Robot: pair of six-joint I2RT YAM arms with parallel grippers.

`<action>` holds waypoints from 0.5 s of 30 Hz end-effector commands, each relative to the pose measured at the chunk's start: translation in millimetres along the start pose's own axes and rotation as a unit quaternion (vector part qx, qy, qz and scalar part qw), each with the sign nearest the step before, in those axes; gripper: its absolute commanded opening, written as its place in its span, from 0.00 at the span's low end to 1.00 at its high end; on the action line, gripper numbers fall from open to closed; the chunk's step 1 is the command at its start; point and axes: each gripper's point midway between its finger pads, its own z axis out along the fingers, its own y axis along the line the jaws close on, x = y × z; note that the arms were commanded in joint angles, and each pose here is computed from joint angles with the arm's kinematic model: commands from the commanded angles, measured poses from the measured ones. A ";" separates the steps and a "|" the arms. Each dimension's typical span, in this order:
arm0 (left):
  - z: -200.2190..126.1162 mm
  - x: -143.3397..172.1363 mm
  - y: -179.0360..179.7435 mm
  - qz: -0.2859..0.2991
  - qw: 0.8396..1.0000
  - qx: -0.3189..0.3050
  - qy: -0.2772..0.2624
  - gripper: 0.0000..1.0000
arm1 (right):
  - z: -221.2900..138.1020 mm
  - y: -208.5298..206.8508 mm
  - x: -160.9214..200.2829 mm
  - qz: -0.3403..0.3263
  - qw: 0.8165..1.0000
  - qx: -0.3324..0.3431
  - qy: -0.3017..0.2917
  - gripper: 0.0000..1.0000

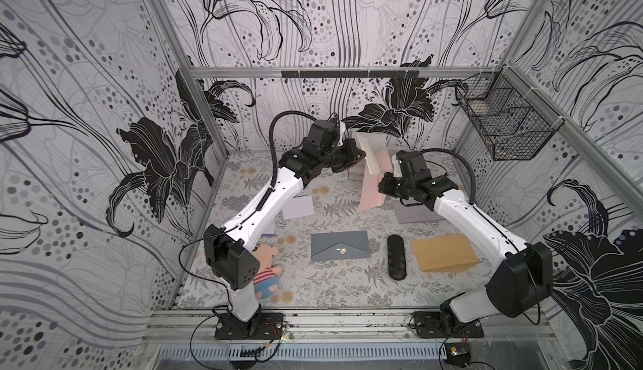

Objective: Take the letter paper out of the envelope
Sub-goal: Take out the letter paper from the envelope.

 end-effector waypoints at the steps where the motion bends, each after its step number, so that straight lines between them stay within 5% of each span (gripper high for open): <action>1: -21.8 -31.7 -23.3 -0.013 0.995 0.081 -0.049 0.00 | -24.5 -29.1 -24.5 0.110 0.990 0.050 -0.073 0.00; 6: -26.0 -40.4 -4.9 -0.033 0.993 0.091 -0.062 0.00 | -21.6 -74.7 -66.1 0.256 0.948 0.044 -0.182 0.00; 15: -23.3 -22.9 35.2 -0.058 0.993 0.081 -0.061 0.00 | 32.5 -147.0 -127.7 0.405 0.876 0.021 -0.259 0.00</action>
